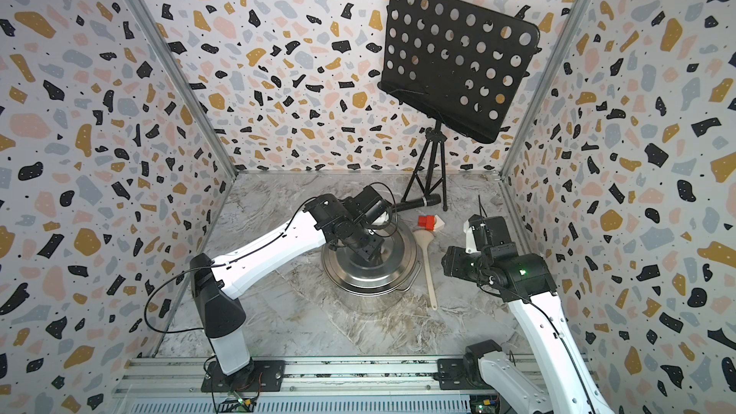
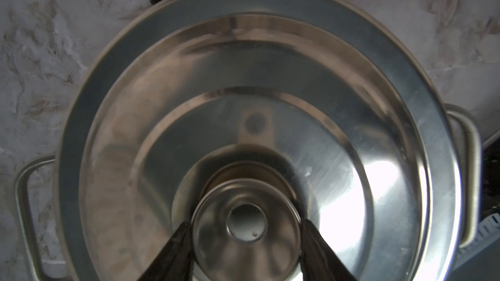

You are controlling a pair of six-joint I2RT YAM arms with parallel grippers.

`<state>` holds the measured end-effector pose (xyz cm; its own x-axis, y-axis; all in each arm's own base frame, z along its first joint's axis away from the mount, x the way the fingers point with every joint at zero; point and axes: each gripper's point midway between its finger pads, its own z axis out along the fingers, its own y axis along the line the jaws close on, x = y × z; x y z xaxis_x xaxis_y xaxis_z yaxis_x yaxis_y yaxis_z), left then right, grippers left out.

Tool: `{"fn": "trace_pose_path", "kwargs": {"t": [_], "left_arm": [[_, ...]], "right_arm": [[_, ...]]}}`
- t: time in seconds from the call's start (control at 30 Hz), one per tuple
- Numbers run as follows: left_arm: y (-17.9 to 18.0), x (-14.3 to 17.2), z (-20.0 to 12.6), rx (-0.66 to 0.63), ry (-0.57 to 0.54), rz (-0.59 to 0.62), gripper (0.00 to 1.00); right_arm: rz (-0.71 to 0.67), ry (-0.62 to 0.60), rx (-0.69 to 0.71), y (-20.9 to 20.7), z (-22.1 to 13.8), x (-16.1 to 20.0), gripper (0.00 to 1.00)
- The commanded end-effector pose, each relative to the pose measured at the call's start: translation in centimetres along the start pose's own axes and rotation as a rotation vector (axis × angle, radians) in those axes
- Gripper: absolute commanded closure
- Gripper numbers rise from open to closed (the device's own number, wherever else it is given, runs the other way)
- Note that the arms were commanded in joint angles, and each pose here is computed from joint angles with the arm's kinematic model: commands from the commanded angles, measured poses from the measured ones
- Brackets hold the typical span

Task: Stir the soup with a spoon
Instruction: Pick up the lid from the pan, then place the lid at the center of the board.

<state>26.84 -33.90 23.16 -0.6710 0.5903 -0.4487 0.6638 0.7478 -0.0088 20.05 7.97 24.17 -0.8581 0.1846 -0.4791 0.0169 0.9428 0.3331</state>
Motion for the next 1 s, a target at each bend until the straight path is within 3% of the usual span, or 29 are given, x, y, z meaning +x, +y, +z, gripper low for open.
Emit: {"fn": "trace_pose_path", "kwargs": {"t": [0.0,0.13,0.27,0.37,0.53,0.73,0.87,0.97], "left_arm": [[-0.3,-5.0,-8.8,0.067,-0.300,-0.041,0.72],[2.1,-6.0,-13.8,0.005,-0.433,-0.089,0.72],[8.7,-4.1,-17.0,-0.173,-0.468,-0.232,0.72],[15.1,0.0,-18.4,-0.345,-0.442,-0.390,0.72],[24.4,9.7,-19.1,-0.599,-0.360,-0.692,0.73],[29.7,19.5,-14.8,-0.699,-0.210,-0.956,0.73],[31.5,22.8,-9.5,-0.680,-0.141,-1.046,0.74],[32.3,23.5,-5.7,-0.644,-0.116,-1.078,0.74]], "right_arm": [[0.000,0.001,0.019,-0.4,-0.1,0.3,0.40],[-0.006,0.000,0.020,-0.5,0.1,0.3,0.40],[-0.014,0.007,0.024,-0.6,0.3,0.3,0.40],[-0.025,0.011,0.030,-0.6,0.5,0.2,0.40],[-0.054,0.030,0.036,-0.5,1.2,-0.2,0.40],[-0.066,0.060,0.001,0.5,2.5,-1.0,0.40],[-0.063,0.104,-0.015,0.6,3.5,-0.3,0.40],[-0.068,0.126,-0.016,0.5,4.0,0.1,0.40]]}}
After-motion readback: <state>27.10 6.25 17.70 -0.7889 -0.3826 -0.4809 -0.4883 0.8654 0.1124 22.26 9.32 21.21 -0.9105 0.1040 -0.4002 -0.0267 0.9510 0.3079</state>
